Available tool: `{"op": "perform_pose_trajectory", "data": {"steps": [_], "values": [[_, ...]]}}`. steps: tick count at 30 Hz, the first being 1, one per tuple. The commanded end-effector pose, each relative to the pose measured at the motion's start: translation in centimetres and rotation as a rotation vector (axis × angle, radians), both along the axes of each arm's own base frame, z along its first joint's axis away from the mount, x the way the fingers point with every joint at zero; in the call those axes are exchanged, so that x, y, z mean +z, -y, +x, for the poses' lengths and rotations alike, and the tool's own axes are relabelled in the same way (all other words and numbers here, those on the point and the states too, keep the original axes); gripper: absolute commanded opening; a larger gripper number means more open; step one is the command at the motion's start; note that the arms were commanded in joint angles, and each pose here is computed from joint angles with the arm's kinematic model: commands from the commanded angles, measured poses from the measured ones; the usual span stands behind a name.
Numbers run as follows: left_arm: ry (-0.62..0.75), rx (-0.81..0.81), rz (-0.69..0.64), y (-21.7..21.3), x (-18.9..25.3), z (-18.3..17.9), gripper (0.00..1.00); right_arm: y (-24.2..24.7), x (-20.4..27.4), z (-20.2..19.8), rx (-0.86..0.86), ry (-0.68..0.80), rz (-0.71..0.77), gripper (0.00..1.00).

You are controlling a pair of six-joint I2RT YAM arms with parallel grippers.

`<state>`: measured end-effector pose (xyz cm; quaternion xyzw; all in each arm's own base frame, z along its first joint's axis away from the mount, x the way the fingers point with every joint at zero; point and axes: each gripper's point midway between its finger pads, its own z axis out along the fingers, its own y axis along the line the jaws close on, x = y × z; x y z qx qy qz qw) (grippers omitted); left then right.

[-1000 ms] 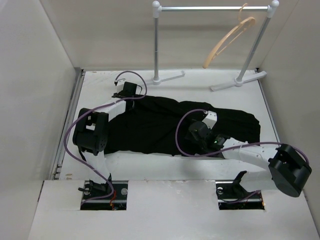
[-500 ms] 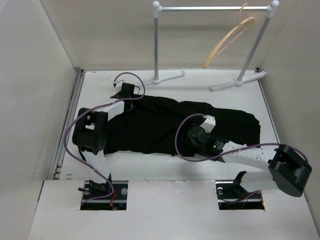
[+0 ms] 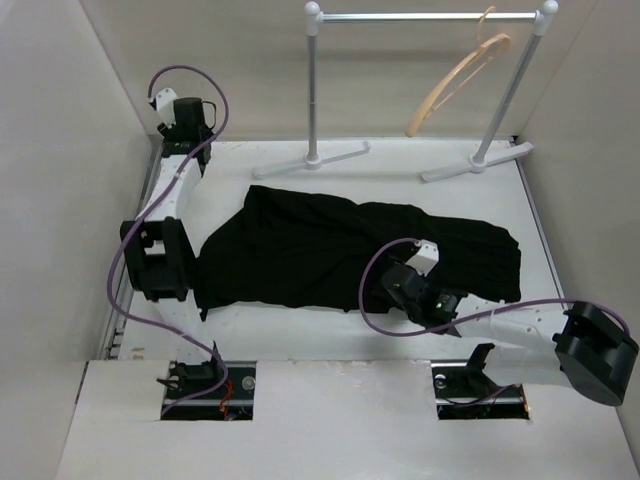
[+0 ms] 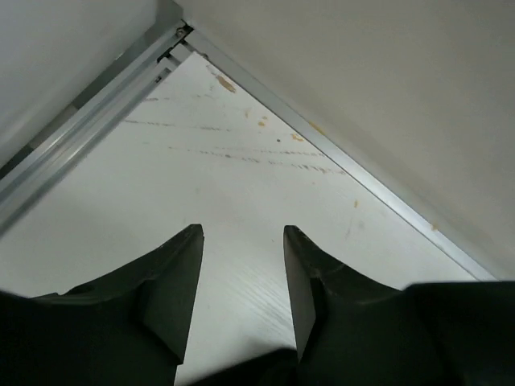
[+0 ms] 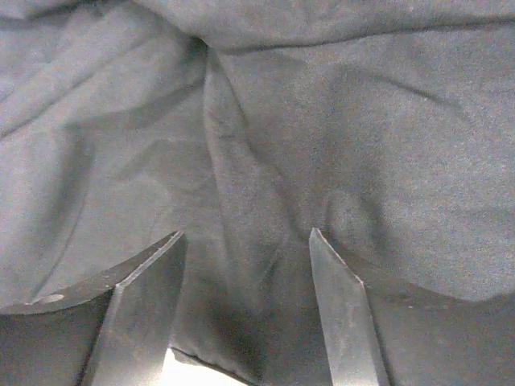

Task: Place the trousers on the hanger
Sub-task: Fold the trousers

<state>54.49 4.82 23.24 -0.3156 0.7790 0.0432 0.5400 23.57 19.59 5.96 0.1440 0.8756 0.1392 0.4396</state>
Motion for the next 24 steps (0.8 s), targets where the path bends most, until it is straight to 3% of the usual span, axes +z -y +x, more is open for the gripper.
{"op": "perform_pose_trajectory", "data": {"steps": [1, 4, 8, 12, 21, 24], "values": [[-0.165, 0.000, -0.018, -1.5, -4.2, -0.1, 0.43, 0.3, 1.2, 0.4, -0.026, 0.039, 0.028, 0.70], [-0.201, -0.140, -0.049, 4.0, -5.1, -3.3, 0.48, 0.4, 1.5, 0.4, -0.029, 0.046, 0.041, 0.71], [-0.163, -0.253, -0.018, 9.9, -7.8, -9.7, 0.75, 0.4, 2.0, 0.9, -0.012, 0.059, 0.011, 0.74], [-0.215, -0.304, -0.049, 11.7, -11.2, -13.1, 0.77, 0.3, 1.9, 0.8, 0.002, 0.061, 0.005, 0.76], [-0.312, -0.248, 0.026, 10.4, -15.8, -11.5, 0.53, -0.1, 1.3, 0.8, 0.000, 0.046, 0.027, 0.77], [-0.299, -0.260, 0.019, 10.8, -15.8, -10.2, 0.36, -0.6, 0.8, 0.9, 0.007, 0.030, 0.013, 0.77]]}}
